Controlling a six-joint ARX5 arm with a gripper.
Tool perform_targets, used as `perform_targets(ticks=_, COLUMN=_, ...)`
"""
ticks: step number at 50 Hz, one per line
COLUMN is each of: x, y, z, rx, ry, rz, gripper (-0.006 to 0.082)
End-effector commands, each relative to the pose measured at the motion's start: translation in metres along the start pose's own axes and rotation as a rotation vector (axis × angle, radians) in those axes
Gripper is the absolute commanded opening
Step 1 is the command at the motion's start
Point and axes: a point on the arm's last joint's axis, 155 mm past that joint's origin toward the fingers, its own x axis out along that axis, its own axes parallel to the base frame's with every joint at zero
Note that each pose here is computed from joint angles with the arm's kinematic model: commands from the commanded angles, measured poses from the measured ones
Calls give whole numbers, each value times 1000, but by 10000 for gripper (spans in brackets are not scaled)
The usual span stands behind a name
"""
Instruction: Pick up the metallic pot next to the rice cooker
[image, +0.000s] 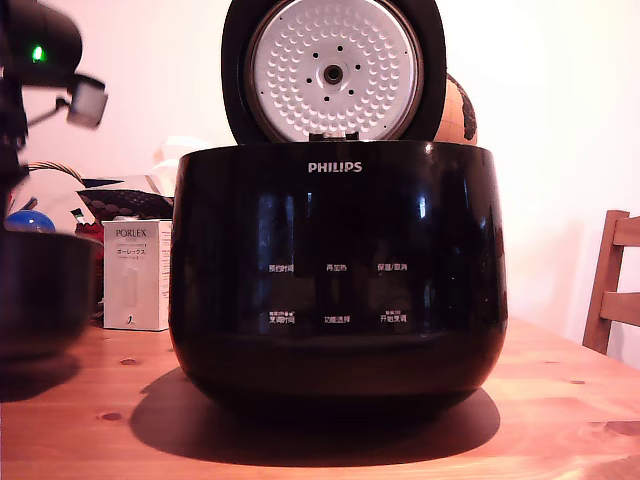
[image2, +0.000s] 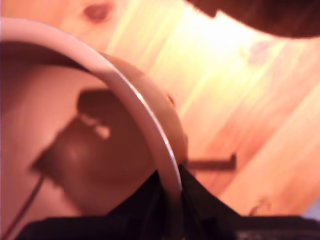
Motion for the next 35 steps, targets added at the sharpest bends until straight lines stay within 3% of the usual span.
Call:
perform_targets(ticks=1, x=-23, y=9, z=18, rx=-2, ry=-46, rz=60, gripper=-20)
perform_targets(ticks=18, x=-82, y=0, z=38, rx=-14, ry=-78, rz=123, gripper=-20)
perform_targets(ticks=35, x=-92, y=-2, z=39, rx=-4, ry=-101, rz=146, gripper=-20)
